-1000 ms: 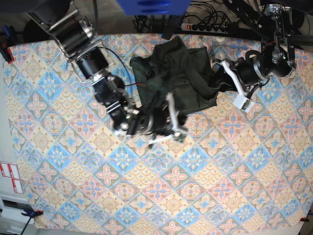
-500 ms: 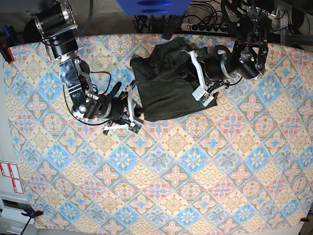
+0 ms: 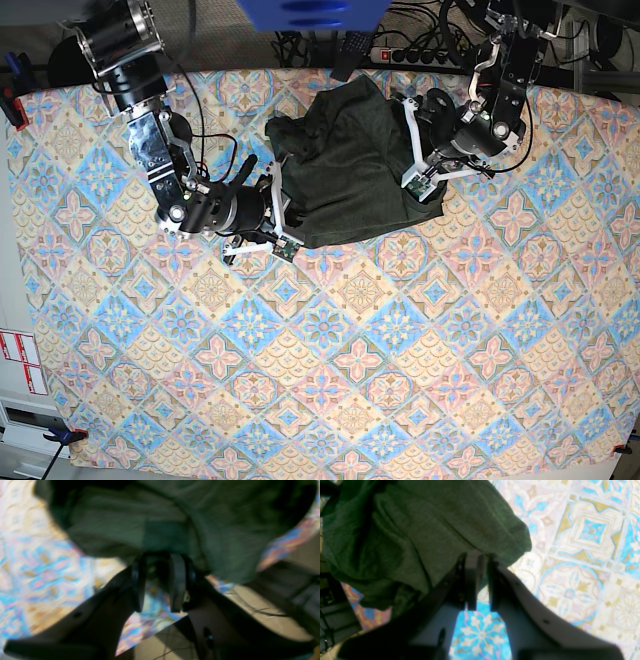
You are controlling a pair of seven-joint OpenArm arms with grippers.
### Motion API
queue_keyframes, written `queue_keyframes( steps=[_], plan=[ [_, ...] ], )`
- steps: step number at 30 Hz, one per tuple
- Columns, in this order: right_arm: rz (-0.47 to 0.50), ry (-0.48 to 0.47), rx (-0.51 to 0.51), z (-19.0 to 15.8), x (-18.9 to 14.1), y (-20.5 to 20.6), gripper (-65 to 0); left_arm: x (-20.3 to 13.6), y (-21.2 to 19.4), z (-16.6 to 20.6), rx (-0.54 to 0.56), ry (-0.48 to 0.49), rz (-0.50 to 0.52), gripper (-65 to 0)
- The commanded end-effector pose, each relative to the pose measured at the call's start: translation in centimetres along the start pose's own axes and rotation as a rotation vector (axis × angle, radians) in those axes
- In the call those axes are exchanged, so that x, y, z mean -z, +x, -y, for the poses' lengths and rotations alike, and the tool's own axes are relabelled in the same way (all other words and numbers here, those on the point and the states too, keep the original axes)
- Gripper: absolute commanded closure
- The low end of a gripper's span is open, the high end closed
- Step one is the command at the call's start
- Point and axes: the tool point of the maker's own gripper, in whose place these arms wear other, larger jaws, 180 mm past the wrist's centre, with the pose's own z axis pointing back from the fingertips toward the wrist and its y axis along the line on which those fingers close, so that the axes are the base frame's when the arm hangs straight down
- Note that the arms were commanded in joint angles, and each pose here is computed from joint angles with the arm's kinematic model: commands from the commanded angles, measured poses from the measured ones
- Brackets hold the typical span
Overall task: Fold the T-shirt properly
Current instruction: 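Grasp the bundle's edge nearest the left gripper with the left gripper, then pull the held edge outward with the left gripper to flatten the bundle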
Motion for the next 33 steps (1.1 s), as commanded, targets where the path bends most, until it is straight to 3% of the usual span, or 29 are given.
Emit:
queue_keyframes(
  steps=[1,6,11,15,18,28,33],
  plan=[
    [0.043,-0.017,-0.017,0.8,-0.6,1.4,-7.5,-0.7,0.9,-0.5,0.013,0.013,0.037,-14.7],
    [0.042,-0.016,-0.018,0.8,-0.6,1.5,-7.5,-2.1,1.6,2.7,-0.02,-0.108,0.106,-15.6],
    [0.042,-0.016,-0.019,0.7,-0.6,1.5,-7.5,-3.3,0.1,2.1,-0.232,-0.181,0.151,-23.0],
    [0.037,-0.005,-0.01,0.1,-0.5,1.0,-7.5,-4.5,-1.4,-0.2,-0.413,-0.161,0.201,-33.0],
    [0.037,-0.005,-0.01,0.1,-0.5,1.0,-7.5,-4.9,-2.1,-1.2,-0.482,-0.149,0.22,-38.2],
    [0.037,-0.005,-0.011,0.1,-0.5,1.0,-7.5,-1.9,-2.9,-0.6,-0.594,-0.226,0.182,-38.8],
    [0.038,-0.004,-0.01,0.0,-0.5,0.9,-7.5,-1.5,-1.4,1.4,-0.611,-0.328,0.209,-38.8]
  ],
)
